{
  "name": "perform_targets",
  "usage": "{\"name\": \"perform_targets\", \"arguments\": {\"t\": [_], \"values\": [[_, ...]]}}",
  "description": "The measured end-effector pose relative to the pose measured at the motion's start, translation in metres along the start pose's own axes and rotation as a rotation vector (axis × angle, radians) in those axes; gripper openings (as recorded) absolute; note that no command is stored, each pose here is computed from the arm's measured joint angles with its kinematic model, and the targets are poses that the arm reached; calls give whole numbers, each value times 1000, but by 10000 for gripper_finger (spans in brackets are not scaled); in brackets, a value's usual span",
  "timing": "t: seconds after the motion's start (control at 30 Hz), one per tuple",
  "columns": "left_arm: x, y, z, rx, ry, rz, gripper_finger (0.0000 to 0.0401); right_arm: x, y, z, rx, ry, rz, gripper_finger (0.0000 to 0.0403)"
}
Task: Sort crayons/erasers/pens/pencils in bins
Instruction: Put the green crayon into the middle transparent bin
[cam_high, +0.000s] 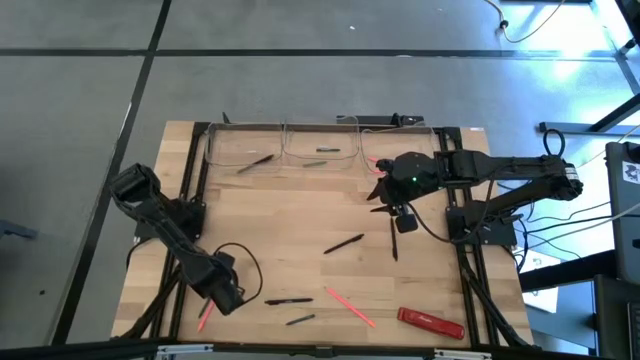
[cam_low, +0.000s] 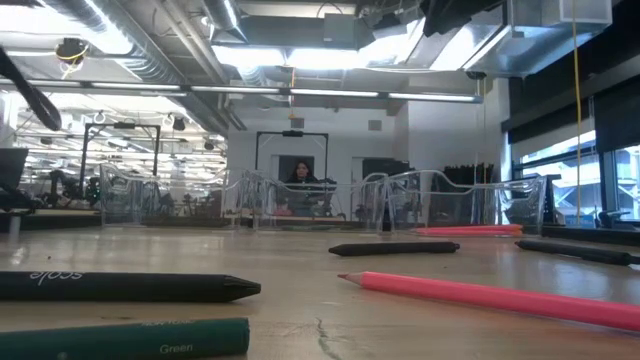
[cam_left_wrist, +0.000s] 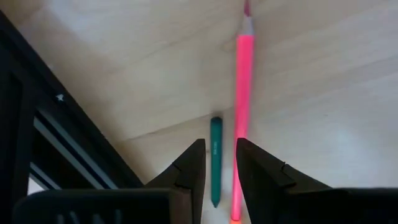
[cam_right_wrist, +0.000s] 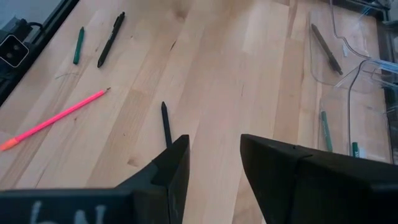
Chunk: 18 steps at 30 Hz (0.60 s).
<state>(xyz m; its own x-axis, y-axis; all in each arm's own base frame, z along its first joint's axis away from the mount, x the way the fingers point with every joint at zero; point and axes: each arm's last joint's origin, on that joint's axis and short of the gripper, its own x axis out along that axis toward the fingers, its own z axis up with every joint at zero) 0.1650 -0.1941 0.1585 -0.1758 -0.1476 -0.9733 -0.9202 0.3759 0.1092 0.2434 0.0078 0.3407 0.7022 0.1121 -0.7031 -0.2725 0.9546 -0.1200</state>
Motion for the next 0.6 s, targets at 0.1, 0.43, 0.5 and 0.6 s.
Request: {"name": "perform_targets", "arguments": {"t": [0.1, 0.43, 0.5, 0.6], "values": [[2, 1, 1, -3, 6, 10, 82, 0, 0, 0, 0, 0, 0, 145], [17, 5, -5, 43, 47, -42, 82, 0, 0, 0, 1, 0, 0, 145], [18, 6, -5, 30, 48, -39, 82, 0, 0, 0, 1, 0, 0, 145], [20, 8, -6, 31, 45, -31, 82, 0, 0, 0, 1, 0, -1, 145]]}}
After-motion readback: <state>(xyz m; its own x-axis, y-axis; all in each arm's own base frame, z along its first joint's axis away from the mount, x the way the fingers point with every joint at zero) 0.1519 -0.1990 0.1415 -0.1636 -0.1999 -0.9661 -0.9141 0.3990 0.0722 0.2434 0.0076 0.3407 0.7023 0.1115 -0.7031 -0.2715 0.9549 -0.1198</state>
